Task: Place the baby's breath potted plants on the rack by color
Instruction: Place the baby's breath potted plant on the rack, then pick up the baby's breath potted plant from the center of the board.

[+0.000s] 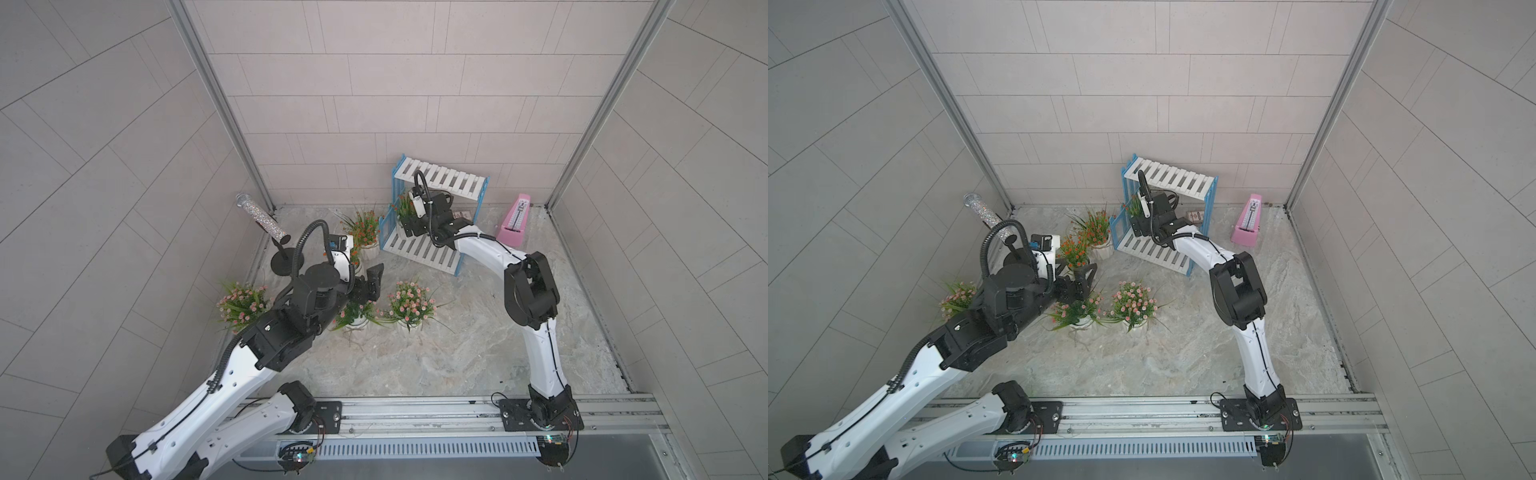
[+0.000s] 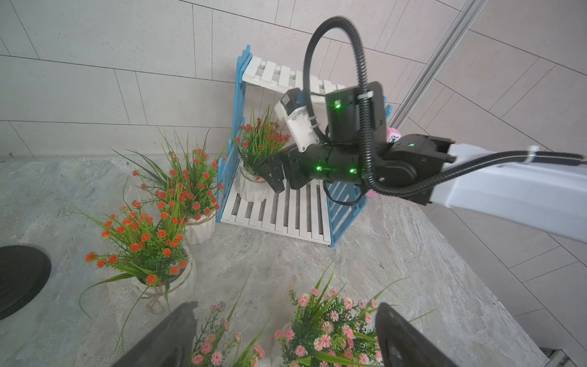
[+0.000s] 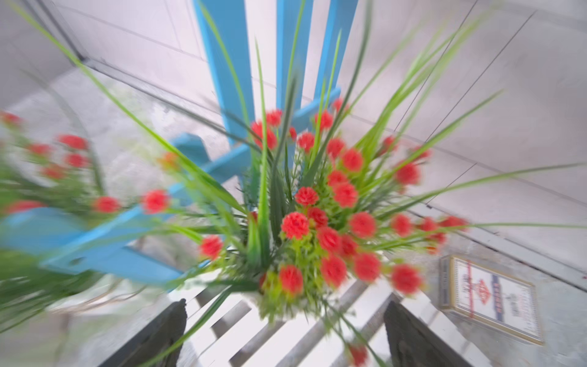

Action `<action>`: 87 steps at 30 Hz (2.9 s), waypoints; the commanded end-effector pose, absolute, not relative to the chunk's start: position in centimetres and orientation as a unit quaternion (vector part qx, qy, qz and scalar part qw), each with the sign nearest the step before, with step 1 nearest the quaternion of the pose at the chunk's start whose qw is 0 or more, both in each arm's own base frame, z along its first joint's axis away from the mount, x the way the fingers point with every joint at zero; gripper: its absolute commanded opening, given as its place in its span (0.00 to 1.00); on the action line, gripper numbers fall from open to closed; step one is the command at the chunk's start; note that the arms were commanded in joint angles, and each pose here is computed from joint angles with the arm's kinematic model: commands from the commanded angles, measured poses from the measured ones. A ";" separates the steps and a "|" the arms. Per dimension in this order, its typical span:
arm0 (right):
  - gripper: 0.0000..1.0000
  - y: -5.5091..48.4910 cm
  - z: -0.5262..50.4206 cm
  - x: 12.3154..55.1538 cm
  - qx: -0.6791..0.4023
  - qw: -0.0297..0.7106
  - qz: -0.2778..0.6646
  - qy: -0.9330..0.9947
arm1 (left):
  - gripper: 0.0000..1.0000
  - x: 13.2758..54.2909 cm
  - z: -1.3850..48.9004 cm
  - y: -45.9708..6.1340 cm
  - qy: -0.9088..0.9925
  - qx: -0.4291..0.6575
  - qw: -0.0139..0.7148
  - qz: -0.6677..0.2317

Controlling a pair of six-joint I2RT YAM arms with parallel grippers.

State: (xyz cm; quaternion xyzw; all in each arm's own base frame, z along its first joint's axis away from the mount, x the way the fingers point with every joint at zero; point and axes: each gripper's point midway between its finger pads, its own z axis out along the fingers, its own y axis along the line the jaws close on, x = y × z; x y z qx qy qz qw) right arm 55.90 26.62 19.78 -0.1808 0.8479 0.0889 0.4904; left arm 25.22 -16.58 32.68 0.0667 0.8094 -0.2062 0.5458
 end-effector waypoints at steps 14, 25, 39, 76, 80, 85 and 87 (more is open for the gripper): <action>0.99 33.3 22.4 40.9 -0.332 0.372 0.263 0.826 | 0.92 25.5 31.3 -13.8 0.830 0.039 0.534 -0.155; 0.97 39.8 15.1 39.1 -0.418 0.293 0.270 0.816 | 0.92 25.1 29.7 -9.5 0.858 -0.005 0.503 -0.105; 0.99 45.1 10.4 40.0 -0.439 0.300 0.266 0.804 | 0.92 24.9 28.6 -8.3 0.859 -0.033 0.496 -0.125; 0.98 50.8 8.4 47.0 -0.310 0.419 0.230 0.822 | 0.92 24.9 28.8 -8.3 0.849 -0.032 0.509 -0.142; 0.76 50.6 8.3 47.4 -0.303 0.418 0.219 0.828 | 0.92 24.7 28.9 -8.2 0.848 -0.032 0.510 -0.143; 0.64 50.2 8.1 46.8 -0.309 0.408 0.213 0.832 | 0.92 24.5 29.1 -8.0 0.846 -0.030 0.513 -0.143; 0.64 49.9 8.6 46.3 -0.311 0.412 0.216 0.829 | 0.92 24.4 29.1 -8.0 0.845 -0.030 0.514 -0.144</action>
